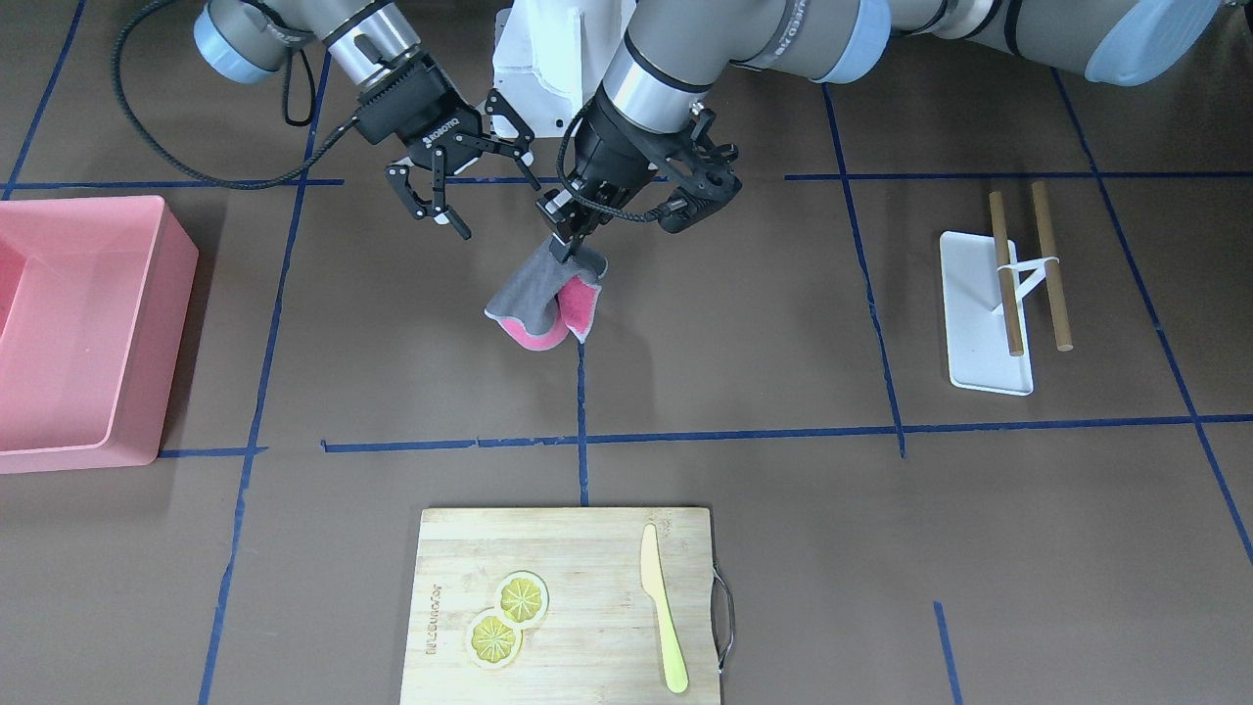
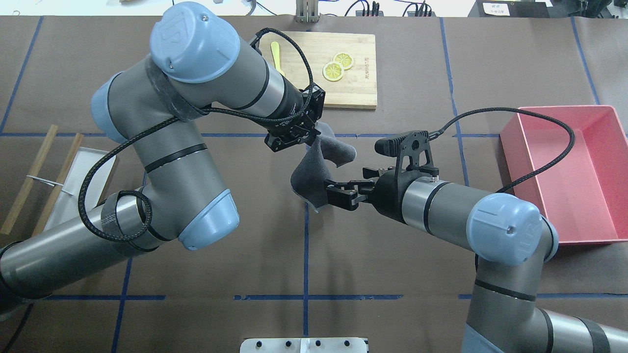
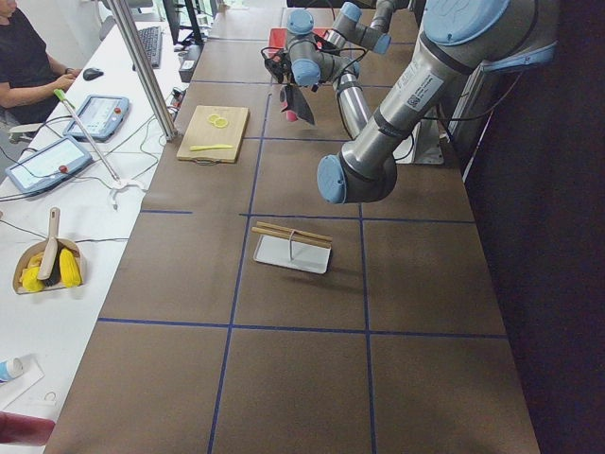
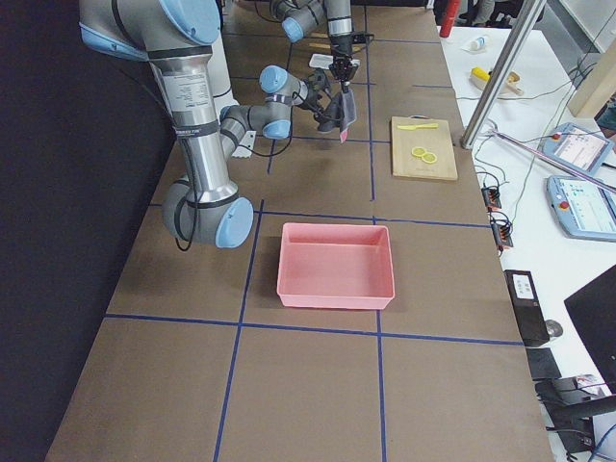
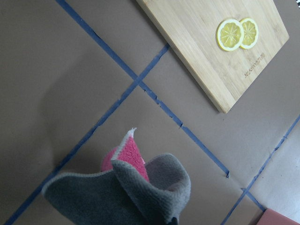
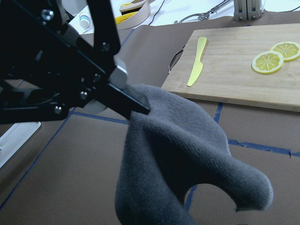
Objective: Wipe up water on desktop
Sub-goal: 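Grasp the hanging grey cloth with the right gripper below the left gripper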
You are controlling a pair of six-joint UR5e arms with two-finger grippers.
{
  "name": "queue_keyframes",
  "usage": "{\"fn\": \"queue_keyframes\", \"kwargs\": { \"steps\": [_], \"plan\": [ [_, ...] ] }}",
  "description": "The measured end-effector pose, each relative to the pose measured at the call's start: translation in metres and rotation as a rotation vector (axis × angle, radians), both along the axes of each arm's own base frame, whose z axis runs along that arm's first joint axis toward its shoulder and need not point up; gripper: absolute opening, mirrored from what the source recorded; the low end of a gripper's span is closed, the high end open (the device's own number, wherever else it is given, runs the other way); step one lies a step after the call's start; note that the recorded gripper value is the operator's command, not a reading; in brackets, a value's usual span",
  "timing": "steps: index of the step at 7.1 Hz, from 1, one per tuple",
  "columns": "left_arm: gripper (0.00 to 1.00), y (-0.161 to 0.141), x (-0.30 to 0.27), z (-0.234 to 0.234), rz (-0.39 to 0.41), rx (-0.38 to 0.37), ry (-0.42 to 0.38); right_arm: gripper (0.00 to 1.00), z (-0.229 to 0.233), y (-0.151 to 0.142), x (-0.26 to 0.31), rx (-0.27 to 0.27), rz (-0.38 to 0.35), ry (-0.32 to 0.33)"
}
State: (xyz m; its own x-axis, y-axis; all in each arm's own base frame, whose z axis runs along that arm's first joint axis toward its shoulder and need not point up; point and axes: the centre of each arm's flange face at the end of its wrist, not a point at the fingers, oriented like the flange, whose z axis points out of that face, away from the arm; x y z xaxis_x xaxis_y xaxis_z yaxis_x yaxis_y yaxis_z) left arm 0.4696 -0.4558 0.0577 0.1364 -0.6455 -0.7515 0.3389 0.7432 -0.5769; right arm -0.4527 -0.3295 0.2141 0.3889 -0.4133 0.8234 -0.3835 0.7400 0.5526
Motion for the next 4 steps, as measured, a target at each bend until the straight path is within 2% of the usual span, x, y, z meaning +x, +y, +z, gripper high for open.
{"fn": "queue_keyframes", "kwargs": {
  "steps": [2, 4],
  "plan": [
    [0.0, 0.011, 0.006, -0.005, 0.012, -0.007, 0.011, 0.96, -0.005, 0.004, -0.005, 0.061, 0.067, 0.031],
    [0.0, 0.018, 0.01, -0.005, 0.025, -0.008, 0.012, 0.96, -0.005, 0.012, -0.011, 0.092, 0.12, 0.052]
  ]
}}
